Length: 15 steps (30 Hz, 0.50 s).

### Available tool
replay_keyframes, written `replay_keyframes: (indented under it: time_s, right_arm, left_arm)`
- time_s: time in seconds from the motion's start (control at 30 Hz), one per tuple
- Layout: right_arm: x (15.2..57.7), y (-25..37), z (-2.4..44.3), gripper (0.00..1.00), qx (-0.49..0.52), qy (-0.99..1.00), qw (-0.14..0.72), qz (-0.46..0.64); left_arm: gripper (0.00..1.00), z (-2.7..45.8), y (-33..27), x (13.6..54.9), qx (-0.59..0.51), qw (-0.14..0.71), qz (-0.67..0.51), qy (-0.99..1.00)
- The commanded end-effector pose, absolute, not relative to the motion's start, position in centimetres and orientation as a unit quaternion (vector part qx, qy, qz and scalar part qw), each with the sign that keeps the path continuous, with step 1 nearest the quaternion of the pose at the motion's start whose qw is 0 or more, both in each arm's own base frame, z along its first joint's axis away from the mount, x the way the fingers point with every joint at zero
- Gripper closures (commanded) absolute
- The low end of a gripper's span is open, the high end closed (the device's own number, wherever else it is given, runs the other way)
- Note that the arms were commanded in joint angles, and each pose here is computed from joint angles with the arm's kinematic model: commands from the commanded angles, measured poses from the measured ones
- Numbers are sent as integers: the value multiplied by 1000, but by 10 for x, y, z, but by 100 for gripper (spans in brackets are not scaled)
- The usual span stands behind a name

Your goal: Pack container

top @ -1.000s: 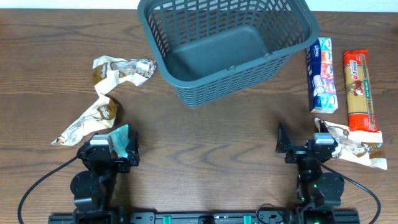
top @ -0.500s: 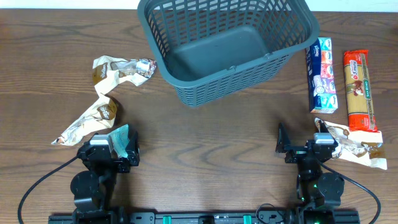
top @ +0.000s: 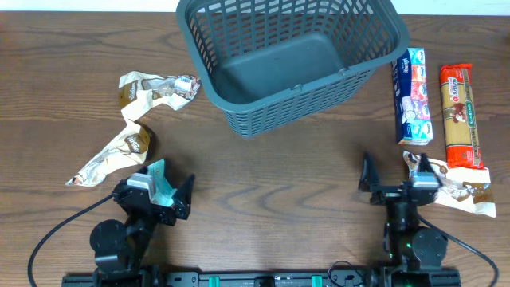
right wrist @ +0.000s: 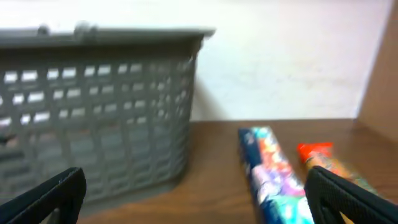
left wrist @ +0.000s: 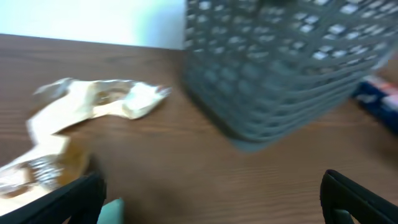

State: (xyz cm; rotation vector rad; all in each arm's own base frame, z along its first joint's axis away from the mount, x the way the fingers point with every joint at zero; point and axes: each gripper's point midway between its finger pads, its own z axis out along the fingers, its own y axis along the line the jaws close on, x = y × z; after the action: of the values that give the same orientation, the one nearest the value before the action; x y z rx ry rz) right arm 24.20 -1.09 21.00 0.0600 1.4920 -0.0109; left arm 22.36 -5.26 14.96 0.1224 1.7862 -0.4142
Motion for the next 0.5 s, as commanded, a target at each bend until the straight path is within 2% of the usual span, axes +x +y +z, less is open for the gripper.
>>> replay_keyframes:
  time_s: [0.0, 0.17, 0.47]
  right_arm:
    - [223, -31, 267, 1, 72, 644, 760, -45]
    - [206, -34, 306, 1, 37, 694, 713, -96]
    - [202, -20, 390, 1, 5, 773, 632, -64]
  left_arm:
    - [2, 178, -69, 214, 50, 609, -251, 751]
    - [1, 205, -85, 202, 79, 613, -292, 730]
    - [1, 188, -90, 196, 61, 571, -321, 753]
